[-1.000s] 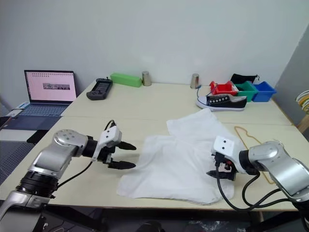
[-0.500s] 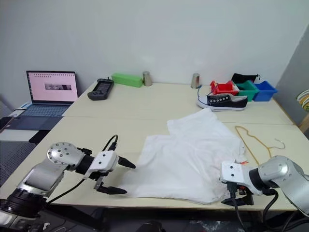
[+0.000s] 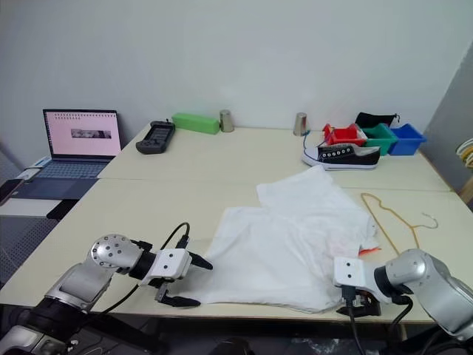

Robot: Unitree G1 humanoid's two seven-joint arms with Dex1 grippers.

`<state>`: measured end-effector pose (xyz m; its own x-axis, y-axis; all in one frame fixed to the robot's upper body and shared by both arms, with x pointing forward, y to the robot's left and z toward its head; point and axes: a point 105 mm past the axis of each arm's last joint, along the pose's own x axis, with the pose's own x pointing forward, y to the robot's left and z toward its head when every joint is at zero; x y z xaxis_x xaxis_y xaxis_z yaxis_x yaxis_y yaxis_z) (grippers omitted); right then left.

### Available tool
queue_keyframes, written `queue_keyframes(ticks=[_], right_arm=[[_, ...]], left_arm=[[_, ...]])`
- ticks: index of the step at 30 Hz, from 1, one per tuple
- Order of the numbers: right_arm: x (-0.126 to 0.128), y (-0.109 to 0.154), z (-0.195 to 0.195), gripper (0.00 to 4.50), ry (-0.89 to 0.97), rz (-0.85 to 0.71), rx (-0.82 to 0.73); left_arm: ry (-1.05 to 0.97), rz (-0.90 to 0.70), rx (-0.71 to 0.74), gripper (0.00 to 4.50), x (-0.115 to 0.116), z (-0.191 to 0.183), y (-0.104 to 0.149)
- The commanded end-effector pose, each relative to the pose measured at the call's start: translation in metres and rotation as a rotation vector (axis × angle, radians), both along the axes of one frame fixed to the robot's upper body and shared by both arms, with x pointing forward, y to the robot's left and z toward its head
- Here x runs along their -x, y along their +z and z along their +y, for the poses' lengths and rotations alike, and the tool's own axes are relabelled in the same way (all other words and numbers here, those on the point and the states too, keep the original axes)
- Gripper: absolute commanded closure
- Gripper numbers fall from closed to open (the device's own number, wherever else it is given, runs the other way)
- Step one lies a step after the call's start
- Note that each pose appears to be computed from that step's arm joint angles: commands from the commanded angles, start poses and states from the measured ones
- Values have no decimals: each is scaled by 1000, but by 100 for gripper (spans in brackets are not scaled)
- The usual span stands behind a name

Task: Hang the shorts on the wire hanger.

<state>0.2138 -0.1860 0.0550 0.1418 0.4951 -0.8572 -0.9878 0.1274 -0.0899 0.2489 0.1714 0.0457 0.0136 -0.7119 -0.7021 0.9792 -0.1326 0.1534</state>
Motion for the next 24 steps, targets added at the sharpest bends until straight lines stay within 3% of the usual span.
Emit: queue_keyframes(ticks=[1,10,16,19,24], right_arm=[[-6,4,3,207,12,-27,0],[-8,4,1,442,13,-32,-1],[-8,6,2,450,27,-37,-1],[2,8,5,450,80,-11,3],[34,25,5,450,161,147,-10]], left_arm=[[10,-35,-21,128,-6,0,-1],[26,-58,-14,331,-12,0,1],[53,-61,29,445,-17,-3,15],[65,-50,49,445,-15,-5,22],[-49,161,19,445,31,0,41]])
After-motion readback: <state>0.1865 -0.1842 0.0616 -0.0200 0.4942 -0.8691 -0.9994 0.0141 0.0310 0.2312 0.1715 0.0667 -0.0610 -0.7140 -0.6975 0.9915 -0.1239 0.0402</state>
